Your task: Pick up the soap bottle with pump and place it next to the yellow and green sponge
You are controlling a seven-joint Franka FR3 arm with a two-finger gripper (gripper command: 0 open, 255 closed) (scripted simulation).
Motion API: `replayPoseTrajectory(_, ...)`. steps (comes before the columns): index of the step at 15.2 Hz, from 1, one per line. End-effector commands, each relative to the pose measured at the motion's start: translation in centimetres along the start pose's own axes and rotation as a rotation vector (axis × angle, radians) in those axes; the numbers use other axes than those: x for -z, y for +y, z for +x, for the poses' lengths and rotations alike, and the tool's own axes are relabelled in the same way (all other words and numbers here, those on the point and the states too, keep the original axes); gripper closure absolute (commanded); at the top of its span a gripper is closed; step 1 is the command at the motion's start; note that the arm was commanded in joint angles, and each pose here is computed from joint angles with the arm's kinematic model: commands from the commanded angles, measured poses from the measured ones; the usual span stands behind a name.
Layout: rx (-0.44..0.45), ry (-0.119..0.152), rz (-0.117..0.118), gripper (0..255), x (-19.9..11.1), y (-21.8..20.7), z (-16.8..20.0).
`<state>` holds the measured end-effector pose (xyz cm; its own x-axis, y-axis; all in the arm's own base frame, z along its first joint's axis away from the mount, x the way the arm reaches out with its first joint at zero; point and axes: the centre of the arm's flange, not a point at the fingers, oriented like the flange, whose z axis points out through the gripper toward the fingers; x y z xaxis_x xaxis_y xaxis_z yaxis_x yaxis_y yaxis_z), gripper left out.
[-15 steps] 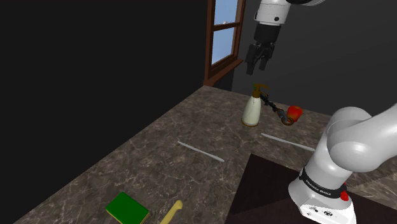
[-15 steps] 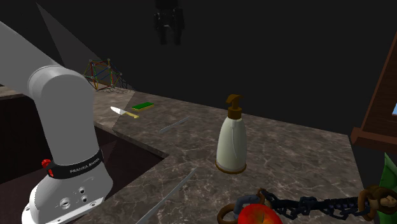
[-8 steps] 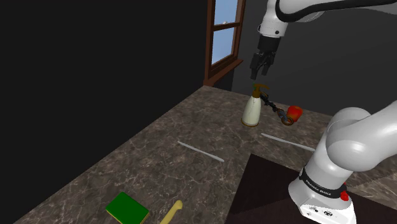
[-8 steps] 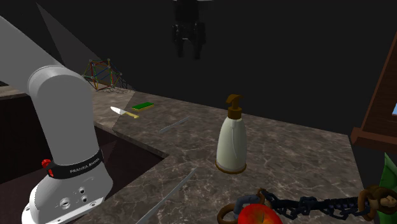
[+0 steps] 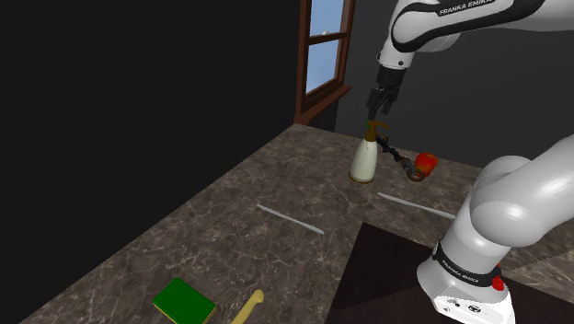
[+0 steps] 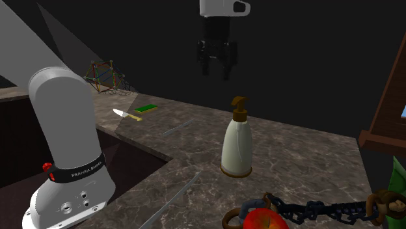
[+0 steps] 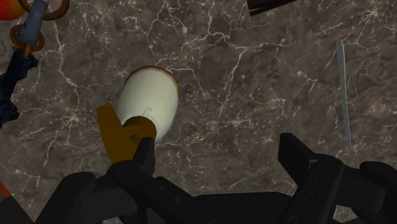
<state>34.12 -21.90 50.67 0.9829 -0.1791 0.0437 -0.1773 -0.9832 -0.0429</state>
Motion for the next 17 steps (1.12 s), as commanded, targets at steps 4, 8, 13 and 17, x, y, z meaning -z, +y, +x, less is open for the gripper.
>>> replayPoseTrajectory(4, -0.008, -0.004, 0.002, 0, -3.2, 6.2, 1.6)
replayPoseTrajectory(8, -0.011, -0.005, 0.003, 0, -5.2, 8.1, 2.1)
replayPoseTrajectory(13, -0.011, -0.005, 0.003, 0, -7.9, 8.1, 2.1)
replayPoseTrajectory(17, -0.011, -0.005, 0.003, 0, -8.2, 8.1, 2.0)
